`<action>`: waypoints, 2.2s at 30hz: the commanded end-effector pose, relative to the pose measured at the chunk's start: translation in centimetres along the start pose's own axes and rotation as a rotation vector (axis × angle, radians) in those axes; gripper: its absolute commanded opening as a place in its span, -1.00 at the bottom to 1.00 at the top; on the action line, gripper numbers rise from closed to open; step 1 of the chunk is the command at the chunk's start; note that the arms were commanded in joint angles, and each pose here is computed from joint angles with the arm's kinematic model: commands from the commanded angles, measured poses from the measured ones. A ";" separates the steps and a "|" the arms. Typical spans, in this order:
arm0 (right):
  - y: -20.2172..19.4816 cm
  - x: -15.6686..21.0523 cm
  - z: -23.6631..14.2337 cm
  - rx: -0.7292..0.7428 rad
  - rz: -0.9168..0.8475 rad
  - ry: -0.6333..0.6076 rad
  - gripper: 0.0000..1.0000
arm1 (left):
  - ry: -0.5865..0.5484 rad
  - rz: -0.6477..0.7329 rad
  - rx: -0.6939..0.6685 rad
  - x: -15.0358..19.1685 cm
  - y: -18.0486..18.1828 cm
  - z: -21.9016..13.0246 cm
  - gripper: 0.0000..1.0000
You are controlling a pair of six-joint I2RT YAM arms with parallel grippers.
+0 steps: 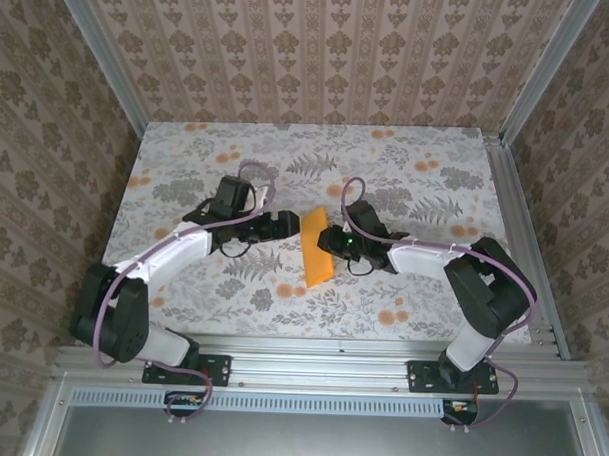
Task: Fold a paper plane with a square sheet of paper (pick it up from the middle)
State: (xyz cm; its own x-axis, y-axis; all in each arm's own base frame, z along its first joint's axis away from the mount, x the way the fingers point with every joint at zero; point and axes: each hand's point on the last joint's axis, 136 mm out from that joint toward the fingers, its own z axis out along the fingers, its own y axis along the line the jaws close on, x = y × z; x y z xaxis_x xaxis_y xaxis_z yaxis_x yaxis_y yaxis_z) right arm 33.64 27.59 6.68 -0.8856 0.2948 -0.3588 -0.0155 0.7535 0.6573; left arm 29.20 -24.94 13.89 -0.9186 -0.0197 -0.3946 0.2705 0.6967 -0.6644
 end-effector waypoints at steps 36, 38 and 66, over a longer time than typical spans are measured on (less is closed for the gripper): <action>-3.2 1.8 0.7 -0.022 0.009 0.009 -0.31 | 0.154 -0.037 -0.071 5.3 1.7 10.7 -0.54; -3.4 1.9 0.7 -0.014 0.008 0.012 -0.31 | 0.168 -0.034 -0.085 5.6 2.1 10.9 -0.54; -2.4 0.1 -0.7 -0.084 -0.076 0.062 0.03 | 0.231 -0.004 -0.141 6.8 3.5 11.3 -0.55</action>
State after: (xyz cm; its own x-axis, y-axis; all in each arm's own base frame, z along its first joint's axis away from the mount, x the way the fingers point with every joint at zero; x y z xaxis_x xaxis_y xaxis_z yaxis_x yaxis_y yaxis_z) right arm 32.77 24.27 4.37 -0.9044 0.2335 -0.3571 -0.0588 0.7608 0.6463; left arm 27.43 -31.06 2.47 -0.9654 0.0999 -0.2410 0.2288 0.7679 -0.5984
